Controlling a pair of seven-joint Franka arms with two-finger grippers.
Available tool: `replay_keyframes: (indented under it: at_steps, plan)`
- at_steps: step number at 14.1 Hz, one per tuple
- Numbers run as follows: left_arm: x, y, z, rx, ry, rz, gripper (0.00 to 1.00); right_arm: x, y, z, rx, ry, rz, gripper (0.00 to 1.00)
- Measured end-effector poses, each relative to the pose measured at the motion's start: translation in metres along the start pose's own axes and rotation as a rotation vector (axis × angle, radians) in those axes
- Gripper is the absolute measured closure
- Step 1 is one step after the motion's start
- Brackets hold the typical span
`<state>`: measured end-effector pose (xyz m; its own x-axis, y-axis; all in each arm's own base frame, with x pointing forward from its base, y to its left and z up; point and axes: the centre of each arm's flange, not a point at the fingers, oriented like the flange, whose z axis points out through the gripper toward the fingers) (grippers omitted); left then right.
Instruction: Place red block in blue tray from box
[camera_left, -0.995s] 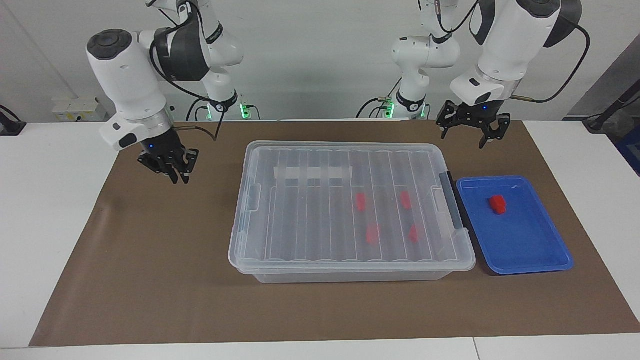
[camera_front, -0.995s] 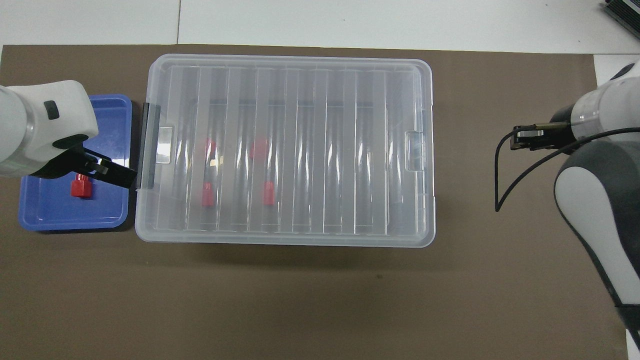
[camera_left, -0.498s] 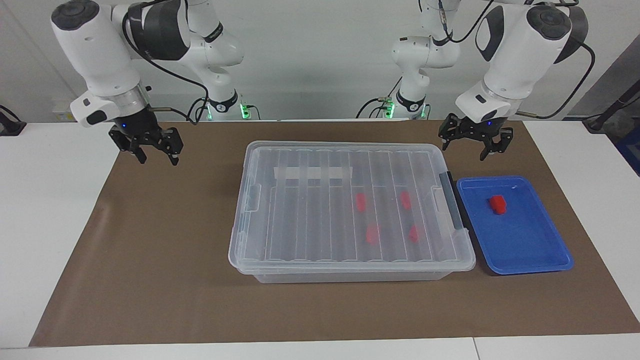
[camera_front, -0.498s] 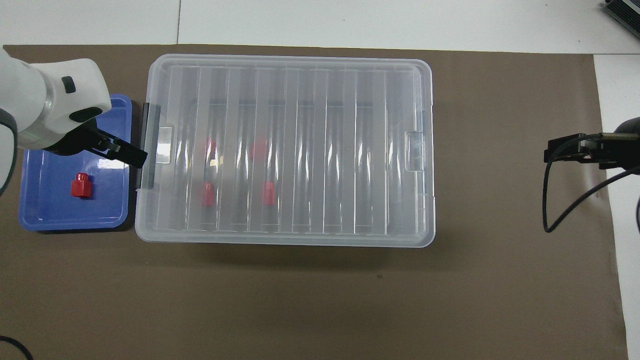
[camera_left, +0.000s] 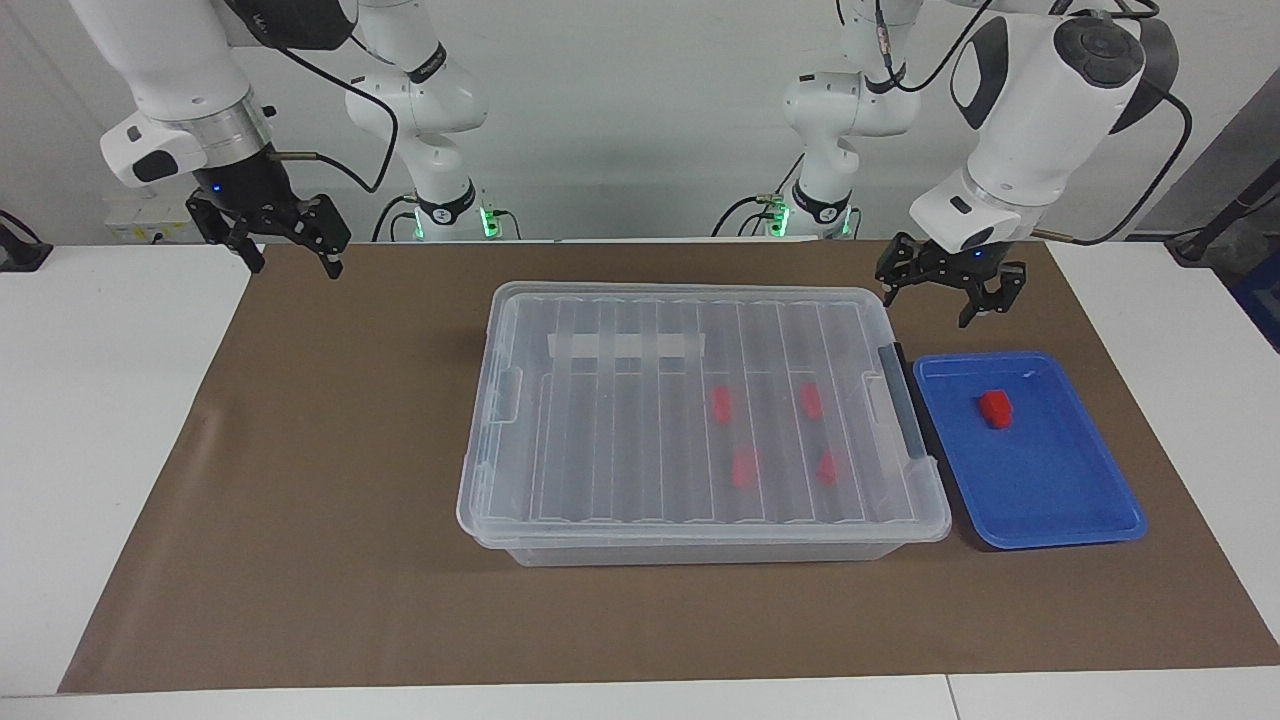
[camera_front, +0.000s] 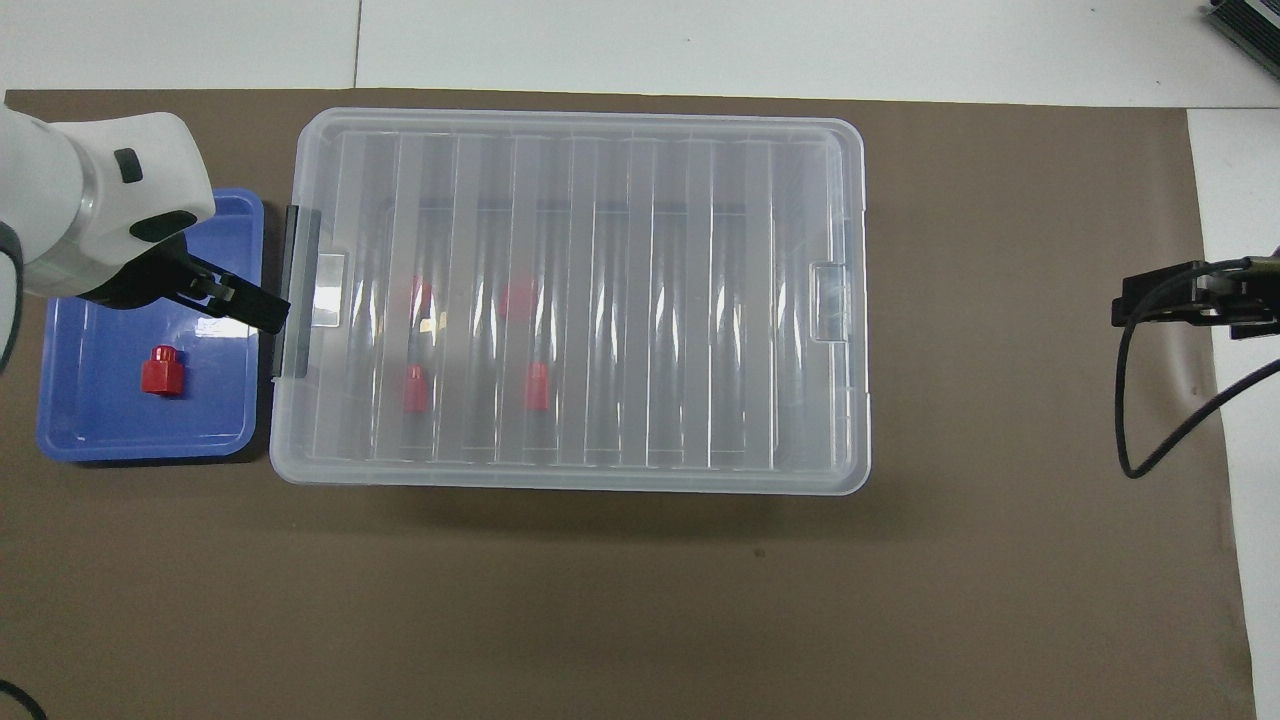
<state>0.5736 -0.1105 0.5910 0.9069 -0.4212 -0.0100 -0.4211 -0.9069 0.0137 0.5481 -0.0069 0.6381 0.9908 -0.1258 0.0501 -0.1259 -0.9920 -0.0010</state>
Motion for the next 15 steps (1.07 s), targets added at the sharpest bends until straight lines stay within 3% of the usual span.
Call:
replay_keyframes:
  at_steps: [6, 15]
  plan:
    - [-0.011, -0.03, -0.008, 0.003, 0.018, -0.048, 0.0, -0.001, -0.001, 0.008, -0.006, -0.042, -0.001, 0.0]
    - [0.002, -0.015, -0.005, 0.016, 0.065, -0.014, 0.0, -0.001, -0.001, 0.009, -0.006, -0.049, 0.0, 0.0]
